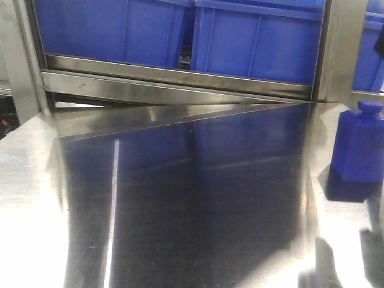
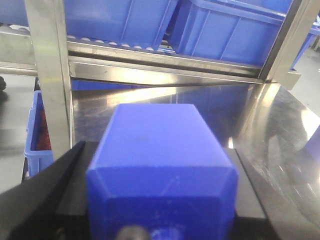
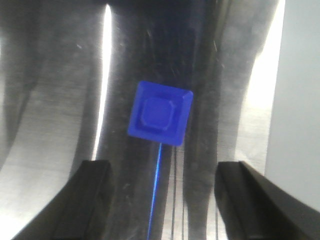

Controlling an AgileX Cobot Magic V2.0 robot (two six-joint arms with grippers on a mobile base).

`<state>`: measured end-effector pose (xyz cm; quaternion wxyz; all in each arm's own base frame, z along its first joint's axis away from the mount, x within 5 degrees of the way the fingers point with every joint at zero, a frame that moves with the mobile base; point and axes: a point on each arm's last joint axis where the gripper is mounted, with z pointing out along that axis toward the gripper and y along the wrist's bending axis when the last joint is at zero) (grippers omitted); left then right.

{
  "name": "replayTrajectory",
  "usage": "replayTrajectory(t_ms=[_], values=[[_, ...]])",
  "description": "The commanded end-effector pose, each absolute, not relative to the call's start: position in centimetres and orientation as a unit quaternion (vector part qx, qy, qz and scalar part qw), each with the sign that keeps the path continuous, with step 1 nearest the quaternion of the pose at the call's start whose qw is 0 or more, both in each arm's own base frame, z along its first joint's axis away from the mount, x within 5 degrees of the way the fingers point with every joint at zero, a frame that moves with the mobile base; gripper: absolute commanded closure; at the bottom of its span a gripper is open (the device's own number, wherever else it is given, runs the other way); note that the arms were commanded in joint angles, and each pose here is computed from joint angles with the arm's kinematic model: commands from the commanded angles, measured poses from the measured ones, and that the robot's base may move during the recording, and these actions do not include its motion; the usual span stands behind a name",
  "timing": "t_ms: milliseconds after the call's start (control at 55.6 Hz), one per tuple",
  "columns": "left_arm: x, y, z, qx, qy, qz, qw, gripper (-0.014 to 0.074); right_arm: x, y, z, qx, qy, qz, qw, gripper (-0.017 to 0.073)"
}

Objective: Pick and sort blue part to right shelf
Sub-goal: 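Close the right gripper on the blue part and lift it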

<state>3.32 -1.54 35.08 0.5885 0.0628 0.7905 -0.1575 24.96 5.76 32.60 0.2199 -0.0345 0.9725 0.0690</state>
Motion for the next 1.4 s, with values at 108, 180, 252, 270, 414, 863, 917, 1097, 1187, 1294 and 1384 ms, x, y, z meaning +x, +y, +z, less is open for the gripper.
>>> replayTrajectory(t_ms=[108, 180, 252, 270, 414, 863, 917, 1097, 1187, 1294, 1384], values=[[3.4, -1.5, 36.5, 0.062, 0.760, -0.168, 0.625, 0.0202, 27.9, 6.1, 31.3, -0.024, 0.971, 0.064, 0.230, 0.0014], [3.4, -1.5, 36.5, 0.062, 0.760, -0.168, 0.625, 0.0202, 29.0, 6.3, 30.2, -0.023, 0.972, 0.063, 0.225, 0.0014], [3.4, -1.6, 36.5, 0.061, 0.760, -0.168, 0.624, 0.0202, 29.8, 6.5, 29.2, -0.023, 0.973, 0.062, 0.220, 0.0014], [3.4, -1.6, 36.5, 0.062, 0.761, -0.168, 0.624, 0.0202, 30.0, 6.5, 28.9, -0.023, 0.974, 0.061, 0.217, 0.0014], [3.4, -1.6, 36.5, 0.062, 0.763, -0.168, 0.621, 0.0202, 31.1, 7.1, 27.4, -0.023, 0.975, 0.065, 0.209, 0.0014], [3.3, -1.6, 36.4, 0.062, 0.763, -0.168, 0.621, 0.0203, 32.0, 7.6, 24.4, -0.024, 0.986, 0.059, 0.152, 0.0022], [3.3, -1.6, 36.4, 0.062, 0.763, -0.168, 0.621, 0.0203, 32.0, 7.6, 24.2, -0.024, 0.987, 0.058, 0.146, 0.0047], [3.3, -1.6, 36.4, 0.062, 0.763, -0.168, 0.621, 0.0204, 31.7, 7.5, 24.8, -0.025, 0.986, 0.059, 0.156, 0.0302], [3.3, -1.6, 36.4, 0.062, 0.763, -0.168, 0.621, 0.0204, 31.3, 7.4, 25.9, -0.025, 0.982, 0.063, 0.177, 0.0332], [3.0, -1.3, 36.5, 0.064, 0.758, -0.156, 0.629, 0.0204, 29.8, 6.9, 27.8, -0.031, 0.972, 0.060, 0.227, 0.0332], [2.3, -0.8, 36.5, 0.068, 0.750, -0.136, 0.644, 0.0204, 27.8, 6.3, 28.8, -0.037, 0.961, 0.056, 0.268, 0.0332]])
